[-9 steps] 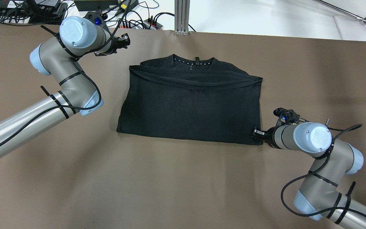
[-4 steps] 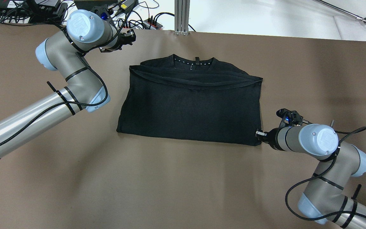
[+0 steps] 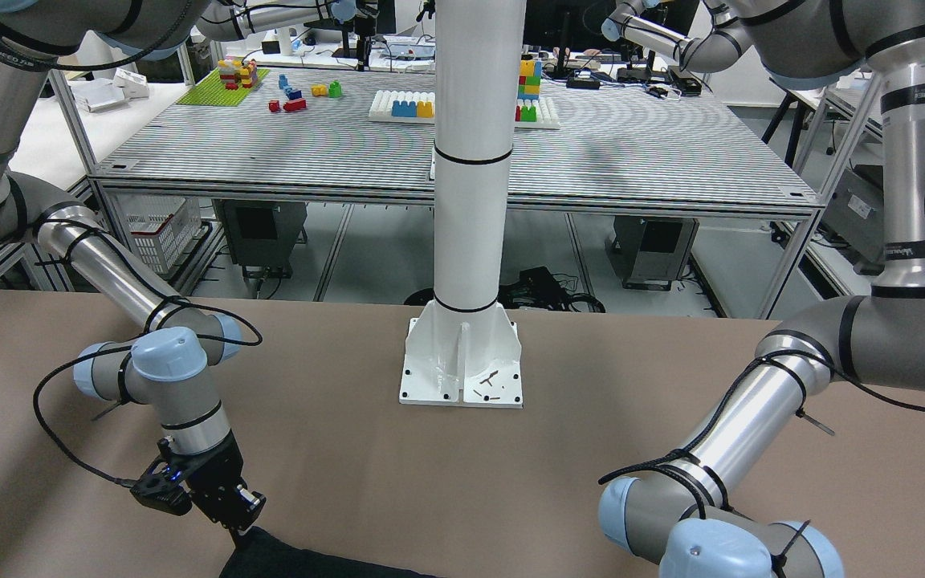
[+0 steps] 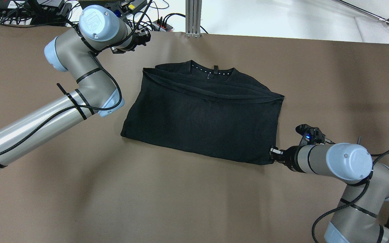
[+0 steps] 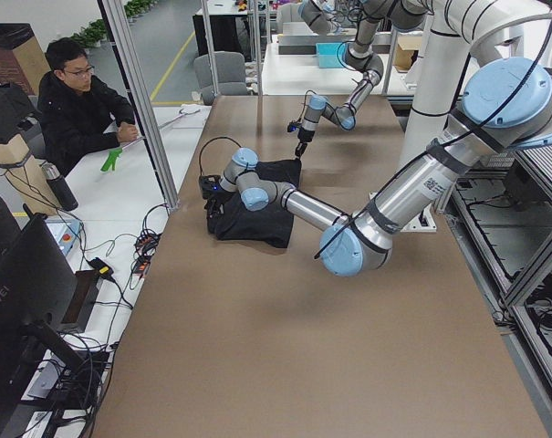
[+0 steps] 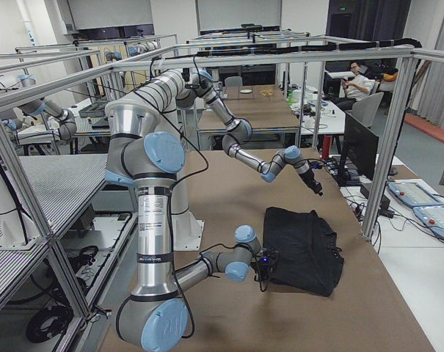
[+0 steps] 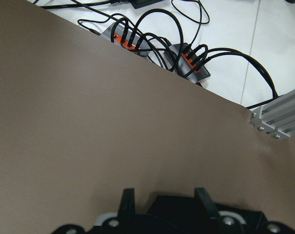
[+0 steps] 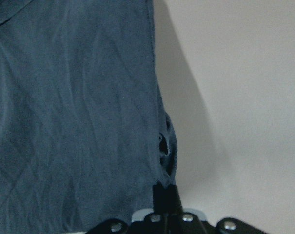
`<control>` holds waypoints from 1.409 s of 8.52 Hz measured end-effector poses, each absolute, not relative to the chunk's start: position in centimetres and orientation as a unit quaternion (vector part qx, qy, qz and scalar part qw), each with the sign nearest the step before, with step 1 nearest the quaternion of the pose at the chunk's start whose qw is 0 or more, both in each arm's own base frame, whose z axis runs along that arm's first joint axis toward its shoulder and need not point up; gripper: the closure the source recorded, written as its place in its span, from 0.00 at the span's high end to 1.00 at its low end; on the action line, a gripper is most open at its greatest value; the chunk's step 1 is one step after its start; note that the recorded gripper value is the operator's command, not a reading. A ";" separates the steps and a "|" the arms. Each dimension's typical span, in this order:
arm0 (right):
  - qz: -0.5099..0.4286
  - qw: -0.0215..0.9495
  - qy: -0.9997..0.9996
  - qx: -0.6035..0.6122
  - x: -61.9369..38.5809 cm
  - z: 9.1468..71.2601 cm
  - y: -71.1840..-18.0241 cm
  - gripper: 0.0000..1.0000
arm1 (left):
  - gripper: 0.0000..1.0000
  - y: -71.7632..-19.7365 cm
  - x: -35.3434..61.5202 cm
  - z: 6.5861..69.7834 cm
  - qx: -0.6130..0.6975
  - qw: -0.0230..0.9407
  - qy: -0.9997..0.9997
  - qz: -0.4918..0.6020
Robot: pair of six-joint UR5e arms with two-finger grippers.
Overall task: Fold clothes
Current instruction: 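Drag the shirt toward the robot with the right gripper while the left arm lifts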
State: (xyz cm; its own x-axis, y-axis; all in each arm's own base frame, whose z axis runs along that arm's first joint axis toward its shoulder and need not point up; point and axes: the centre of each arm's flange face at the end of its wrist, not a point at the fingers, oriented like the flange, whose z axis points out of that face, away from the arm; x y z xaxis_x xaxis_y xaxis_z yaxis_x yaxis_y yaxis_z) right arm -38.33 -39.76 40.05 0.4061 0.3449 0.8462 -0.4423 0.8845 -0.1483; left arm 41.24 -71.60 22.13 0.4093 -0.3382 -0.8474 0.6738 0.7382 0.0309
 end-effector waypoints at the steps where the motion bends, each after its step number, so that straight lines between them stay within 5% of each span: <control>1: 0.221 0.834 -0.504 0.027 -38.8 38.9 -38.1 0.00 | 0.52 -71.6 41.3 21.7 0.186 0.819 0.445 -0.310; 5: 0.111 0.816 -0.541 -0.171 -37.4 34.9 -29.7 0.00 | 0.52 -71.5 41.5 21.2 0.185 0.820 0.445 -0.309; 6: 0.101 0.809 -0.535 -0.221 -38.8 34.0 -26.9 0.69 | 0.52 -71.3 41.7 21.2 0.183 0.820 0.446 -0.307; 7: 0.094 0.805 -0.528 -0.252 -40.6 33.0 -24.3 0.95 | 0.51 -71.1 42.0 21.2 0.183 0.821 0.447 -0.305; 12: 0.082 0.803 -0.530 -0.259 -44.9 30.9 -19.3 0.95 | 0.52 -66.5 41.2 23.6 0.149 0.816 0.476 -0.291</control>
